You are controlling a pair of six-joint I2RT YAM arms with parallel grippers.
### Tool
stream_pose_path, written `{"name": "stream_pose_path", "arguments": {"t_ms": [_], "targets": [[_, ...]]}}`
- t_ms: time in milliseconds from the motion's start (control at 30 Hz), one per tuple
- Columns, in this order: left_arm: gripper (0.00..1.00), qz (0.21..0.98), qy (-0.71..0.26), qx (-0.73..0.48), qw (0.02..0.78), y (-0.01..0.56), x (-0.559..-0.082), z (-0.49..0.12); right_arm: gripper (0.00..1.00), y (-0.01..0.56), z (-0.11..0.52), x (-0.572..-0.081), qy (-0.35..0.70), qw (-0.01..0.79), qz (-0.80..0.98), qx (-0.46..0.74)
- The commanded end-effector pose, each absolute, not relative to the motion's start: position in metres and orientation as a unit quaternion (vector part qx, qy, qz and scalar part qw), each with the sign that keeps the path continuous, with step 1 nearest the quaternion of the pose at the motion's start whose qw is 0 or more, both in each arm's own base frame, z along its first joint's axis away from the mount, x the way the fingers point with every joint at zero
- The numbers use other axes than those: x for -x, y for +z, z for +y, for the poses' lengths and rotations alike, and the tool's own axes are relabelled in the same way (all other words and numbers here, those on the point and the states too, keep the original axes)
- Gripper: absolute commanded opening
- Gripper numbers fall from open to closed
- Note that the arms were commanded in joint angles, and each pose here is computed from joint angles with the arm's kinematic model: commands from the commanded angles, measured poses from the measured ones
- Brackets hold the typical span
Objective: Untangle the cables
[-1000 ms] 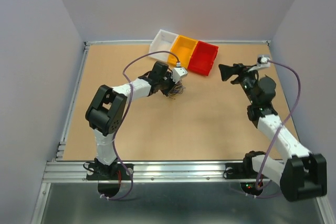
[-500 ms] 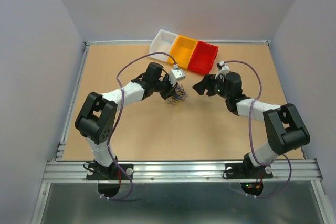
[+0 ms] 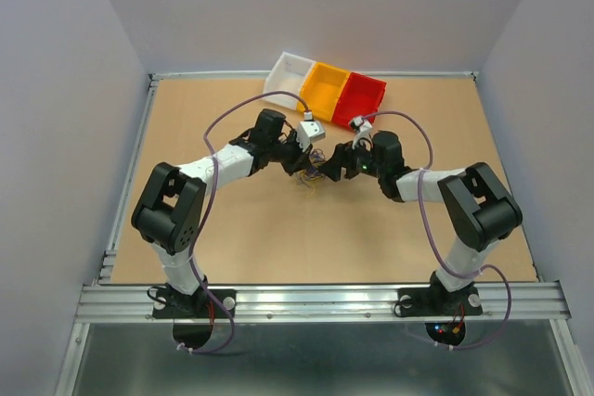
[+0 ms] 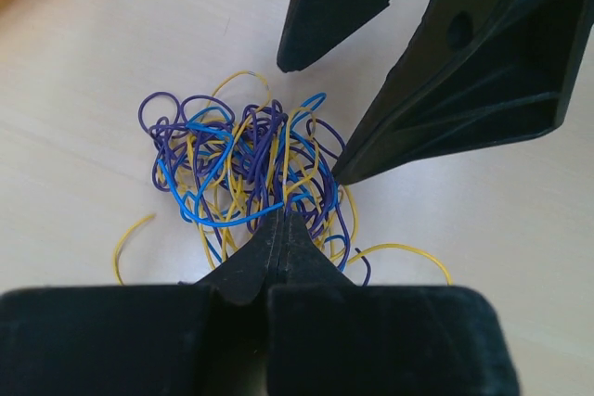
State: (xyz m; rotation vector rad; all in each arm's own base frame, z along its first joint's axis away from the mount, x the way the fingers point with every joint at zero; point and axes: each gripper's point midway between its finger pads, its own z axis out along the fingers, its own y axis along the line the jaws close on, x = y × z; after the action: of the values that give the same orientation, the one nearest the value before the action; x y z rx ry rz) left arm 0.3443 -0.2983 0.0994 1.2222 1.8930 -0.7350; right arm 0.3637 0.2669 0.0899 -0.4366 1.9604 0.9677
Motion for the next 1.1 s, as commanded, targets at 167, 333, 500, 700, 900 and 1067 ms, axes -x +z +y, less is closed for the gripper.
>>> {"name": "stream_pose_path", "arguments": {"t_ms": [167,333,500,700,900,1067], "targets": [[0.00,0.708,-0.306,-0.496,0.400,0.127,-0.337,-0.302,0.33,0.119,0.296,-0.388,0.392,0.498,0.738,0.232],[0.00,0.719,-0.261,-0.464,0.447,0.146,-0.351,-0.288,0.01,0.128,0.278,-0.383,0.370,0.519,0.745,0.197],[0.00,0.733,-0.213,-0.403,0.505,0.170,-0.373,-0.262,0.00,0.158,0.248,-0.371,0.337,0.565,0.740,0.138],[0.00,0.742,-0.174,-0.348,0.547,0.191,-0.389,-0.237,0.00,0.165,0.220,-0.361,0.305,0.580,0.751,0.080],[0.00,0.763,-0.126,-0.240,0.587,0.209,-0.420,-0.183,0.01,0.160,0.162,-0.362,0.206,0.604,0.768,-0.042],[0.00,0.758,-0.149,-0.246,0.586,0.212,-0.421,-0.179,0.01,0.168,0.142,-0.354,0.180,0.618,0.763,-0.068]]}}
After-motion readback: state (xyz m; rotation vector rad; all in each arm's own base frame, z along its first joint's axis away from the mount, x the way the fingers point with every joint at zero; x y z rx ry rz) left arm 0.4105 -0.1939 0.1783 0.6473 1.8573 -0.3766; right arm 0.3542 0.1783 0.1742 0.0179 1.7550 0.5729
